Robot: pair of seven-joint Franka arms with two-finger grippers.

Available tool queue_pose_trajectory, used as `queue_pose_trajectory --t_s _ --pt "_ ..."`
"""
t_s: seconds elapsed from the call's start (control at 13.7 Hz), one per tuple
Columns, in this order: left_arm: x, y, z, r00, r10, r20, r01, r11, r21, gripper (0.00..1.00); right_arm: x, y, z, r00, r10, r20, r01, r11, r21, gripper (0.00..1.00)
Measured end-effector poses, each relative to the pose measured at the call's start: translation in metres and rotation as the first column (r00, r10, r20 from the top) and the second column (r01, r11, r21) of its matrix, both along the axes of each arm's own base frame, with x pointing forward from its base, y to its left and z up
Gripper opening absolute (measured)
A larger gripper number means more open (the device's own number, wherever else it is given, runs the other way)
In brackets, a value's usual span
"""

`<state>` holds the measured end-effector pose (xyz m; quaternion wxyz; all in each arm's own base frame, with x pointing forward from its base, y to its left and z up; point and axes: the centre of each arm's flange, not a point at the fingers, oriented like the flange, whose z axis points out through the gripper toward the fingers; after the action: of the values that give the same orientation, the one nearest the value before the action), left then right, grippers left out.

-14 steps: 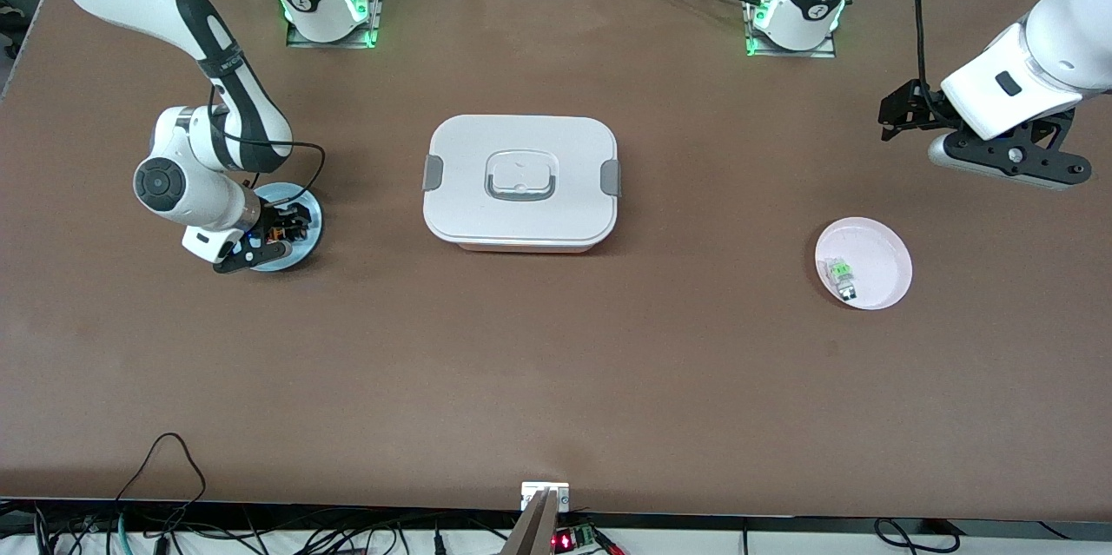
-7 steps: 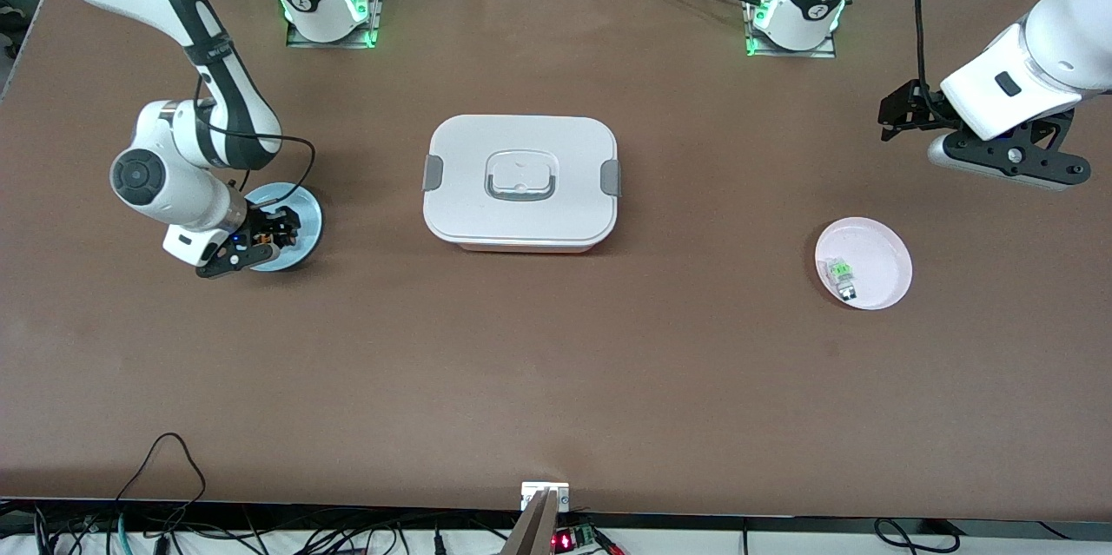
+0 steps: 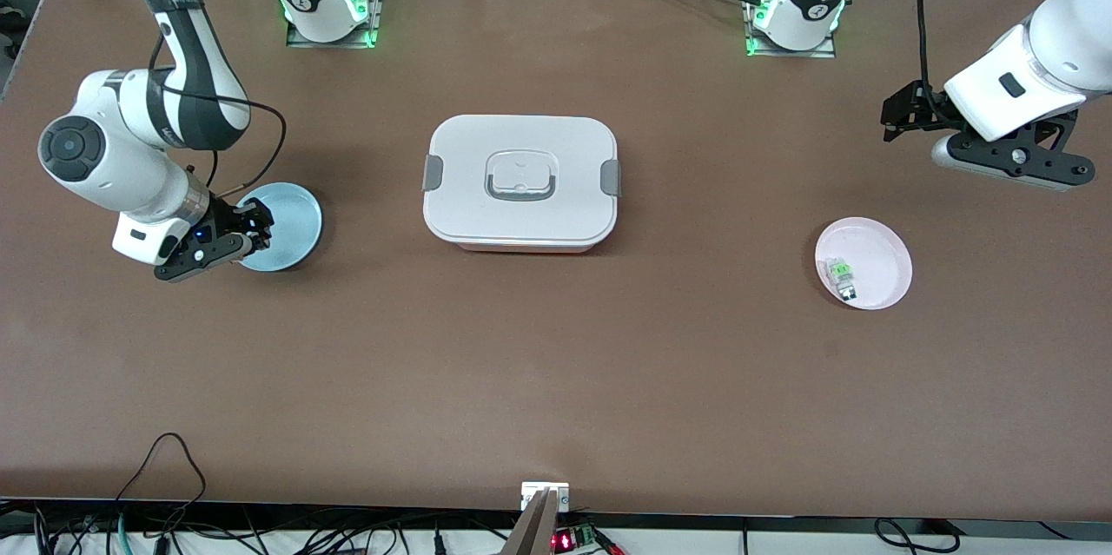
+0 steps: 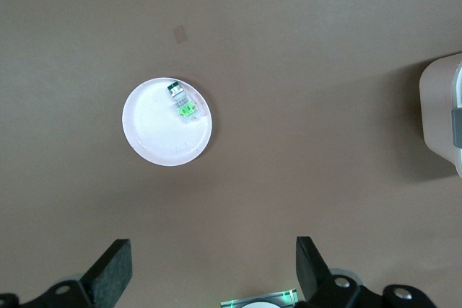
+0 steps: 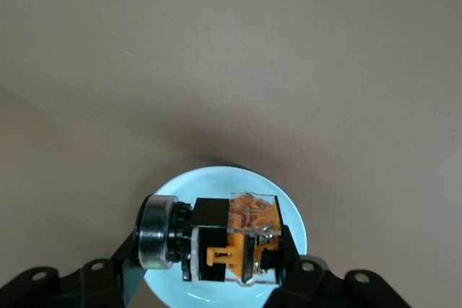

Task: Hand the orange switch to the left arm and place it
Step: 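Lift the switch with the right gripper off the blue plate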

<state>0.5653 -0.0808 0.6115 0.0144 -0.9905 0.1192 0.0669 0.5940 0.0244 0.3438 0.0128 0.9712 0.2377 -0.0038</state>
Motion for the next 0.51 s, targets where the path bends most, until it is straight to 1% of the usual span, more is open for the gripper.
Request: queue_pose_trajectory --t_s 0.22,0.29,0.37,0.51 --pt "0.000 -0.001 -0.002 1.000 0.007 -0.016 -0.007 0.999 -0.043 1.00 0.006 0.036 0.051 0.993 0.108 0.044 -0.108 0.994 0.007 0.73" --pt "-0.003 -0.003 -0.004 0.999 0.006 -0.042 -0.009 0.998 -0.068 1.00 0.006 0.050 0.070 0.989 0.135 0.057 -0.136 0.991 0.012 0.73" --pt "-0.005 -0.006 -0.008 0.997 0.004 -0.080 -0.011 0.995 -0.097 1.00 0.005 0.065 0.089 0.985 0.155 0.074 -0.158 0.987 0.032 0.73" --pt "-0.006 -0.010 -0.022 0.988 -0.003 -0.152 -0.020 0.988 -0.151 1.00 0.003 0.094 0.131 0.971 0.205 0.122 -0.219 0.969 0.116 0.73"
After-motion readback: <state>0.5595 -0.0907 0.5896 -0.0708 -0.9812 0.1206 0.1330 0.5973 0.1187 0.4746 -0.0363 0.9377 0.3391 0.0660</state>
